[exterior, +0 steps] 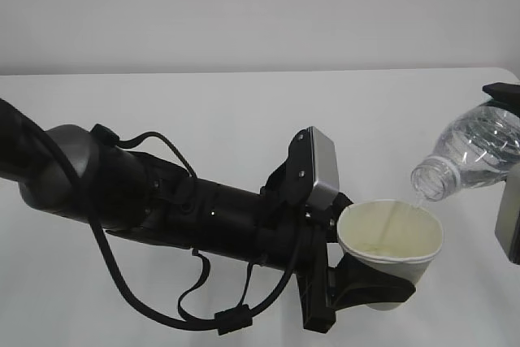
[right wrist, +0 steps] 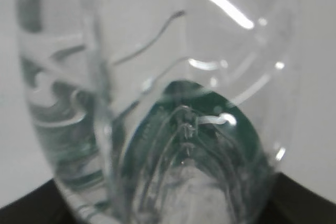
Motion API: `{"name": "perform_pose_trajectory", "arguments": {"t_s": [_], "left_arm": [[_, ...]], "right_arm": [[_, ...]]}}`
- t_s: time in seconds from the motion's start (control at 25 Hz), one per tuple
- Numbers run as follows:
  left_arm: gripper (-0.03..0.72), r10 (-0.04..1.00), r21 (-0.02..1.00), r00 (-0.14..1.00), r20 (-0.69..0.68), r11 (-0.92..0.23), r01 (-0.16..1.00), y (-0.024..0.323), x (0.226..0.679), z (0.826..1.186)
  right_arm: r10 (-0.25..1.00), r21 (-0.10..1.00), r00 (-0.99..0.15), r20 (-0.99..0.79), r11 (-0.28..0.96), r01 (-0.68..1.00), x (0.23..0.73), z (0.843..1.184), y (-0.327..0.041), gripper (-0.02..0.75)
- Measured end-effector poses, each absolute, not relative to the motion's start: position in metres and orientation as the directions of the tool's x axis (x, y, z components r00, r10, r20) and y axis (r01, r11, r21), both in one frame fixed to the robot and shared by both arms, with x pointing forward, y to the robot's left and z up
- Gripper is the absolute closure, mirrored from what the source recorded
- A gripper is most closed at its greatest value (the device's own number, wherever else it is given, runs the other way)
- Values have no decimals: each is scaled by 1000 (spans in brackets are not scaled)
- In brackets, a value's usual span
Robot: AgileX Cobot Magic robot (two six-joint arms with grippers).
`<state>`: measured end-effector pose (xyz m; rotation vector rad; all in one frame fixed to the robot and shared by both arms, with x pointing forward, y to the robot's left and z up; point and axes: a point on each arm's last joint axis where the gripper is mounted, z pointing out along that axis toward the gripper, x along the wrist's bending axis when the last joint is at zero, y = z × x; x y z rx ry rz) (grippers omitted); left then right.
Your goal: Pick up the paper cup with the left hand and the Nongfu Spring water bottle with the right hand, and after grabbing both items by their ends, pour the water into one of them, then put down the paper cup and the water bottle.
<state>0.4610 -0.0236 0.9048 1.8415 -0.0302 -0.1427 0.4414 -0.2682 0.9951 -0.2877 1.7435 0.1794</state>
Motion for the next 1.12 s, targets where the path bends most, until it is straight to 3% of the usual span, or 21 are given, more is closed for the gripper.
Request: {"name": "perform_pose_trajectory", "arguments": {"t_s": [1.12], "left_arm": [[256, -95, 961, 992, -82, -273, 54, -24, 461, 905]], "right_arm": [[-106, -53, -168, -980, 955, -293, 441, 995, -268, 271]]}}
